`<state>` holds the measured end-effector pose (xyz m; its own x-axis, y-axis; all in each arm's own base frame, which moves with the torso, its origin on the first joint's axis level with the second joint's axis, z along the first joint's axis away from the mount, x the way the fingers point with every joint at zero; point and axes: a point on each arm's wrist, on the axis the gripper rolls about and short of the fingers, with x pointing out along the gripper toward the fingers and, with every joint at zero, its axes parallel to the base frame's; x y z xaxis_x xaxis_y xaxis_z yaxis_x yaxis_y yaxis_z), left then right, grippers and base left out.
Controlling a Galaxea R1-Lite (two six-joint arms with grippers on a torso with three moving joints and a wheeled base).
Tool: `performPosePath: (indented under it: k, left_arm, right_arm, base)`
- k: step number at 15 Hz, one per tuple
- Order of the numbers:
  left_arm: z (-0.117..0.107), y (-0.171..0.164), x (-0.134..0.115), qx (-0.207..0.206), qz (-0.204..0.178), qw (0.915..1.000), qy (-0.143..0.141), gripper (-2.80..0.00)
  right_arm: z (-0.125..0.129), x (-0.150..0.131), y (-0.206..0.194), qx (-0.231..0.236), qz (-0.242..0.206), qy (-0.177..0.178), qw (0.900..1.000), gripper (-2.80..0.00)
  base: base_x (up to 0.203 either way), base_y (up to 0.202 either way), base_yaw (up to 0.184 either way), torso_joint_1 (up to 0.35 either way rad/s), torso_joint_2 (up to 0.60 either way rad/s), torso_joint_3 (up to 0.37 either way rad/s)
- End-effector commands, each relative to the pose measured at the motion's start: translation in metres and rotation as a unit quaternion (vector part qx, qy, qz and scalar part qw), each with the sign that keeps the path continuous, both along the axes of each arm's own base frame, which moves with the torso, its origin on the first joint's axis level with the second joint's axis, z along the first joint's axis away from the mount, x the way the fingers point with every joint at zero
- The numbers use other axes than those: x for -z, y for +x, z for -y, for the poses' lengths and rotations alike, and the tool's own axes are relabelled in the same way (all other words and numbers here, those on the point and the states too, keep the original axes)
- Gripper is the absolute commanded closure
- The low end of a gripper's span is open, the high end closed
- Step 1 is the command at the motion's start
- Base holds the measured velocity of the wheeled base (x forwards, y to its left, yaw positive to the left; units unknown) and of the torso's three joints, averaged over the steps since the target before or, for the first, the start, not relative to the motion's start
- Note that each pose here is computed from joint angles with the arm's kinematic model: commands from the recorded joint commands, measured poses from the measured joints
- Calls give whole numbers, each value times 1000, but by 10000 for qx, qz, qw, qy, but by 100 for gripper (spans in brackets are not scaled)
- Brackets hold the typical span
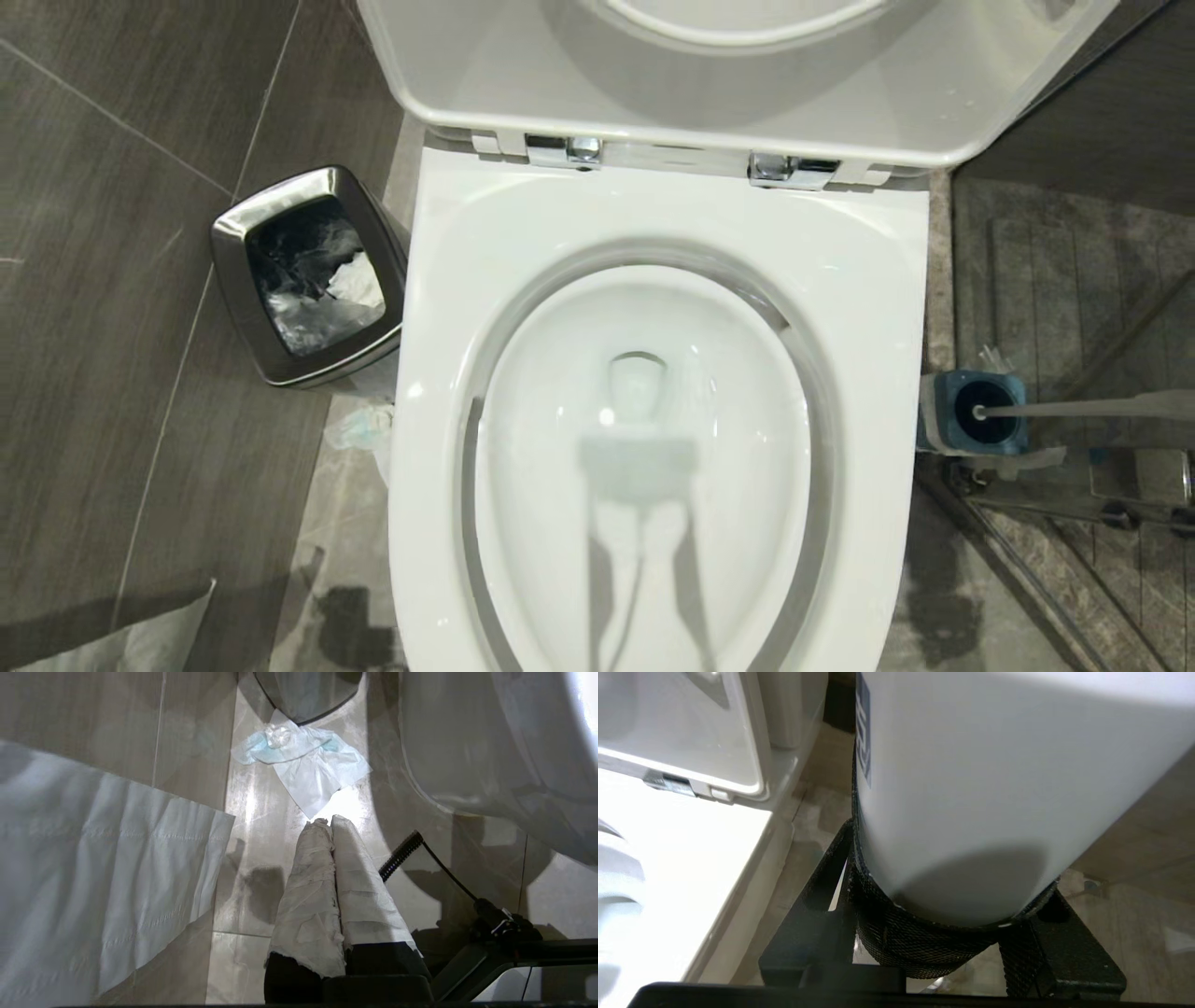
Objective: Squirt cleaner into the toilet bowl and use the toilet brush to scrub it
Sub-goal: Pour in the cleaning agent
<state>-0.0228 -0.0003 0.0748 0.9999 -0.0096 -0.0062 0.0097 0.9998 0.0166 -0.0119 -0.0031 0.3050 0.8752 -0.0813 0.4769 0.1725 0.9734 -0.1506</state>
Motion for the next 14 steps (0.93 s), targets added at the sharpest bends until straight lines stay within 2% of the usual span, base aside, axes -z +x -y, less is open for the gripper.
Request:
performPosePath:
  k: [1,14]
  left_arm:
    - [0,0,0,-56,0,10000,-70,0]
    - [0,0,0,-56,0,9999,-83,0]
  right_arm:
    - [0,0,-3,5,49,-3,10000,0]
    - [0,5,-1,12,-178,-34,9998,0]
  base:
    - [0,0,0,2,2,177]
    - [0,0,0,1,1,201]
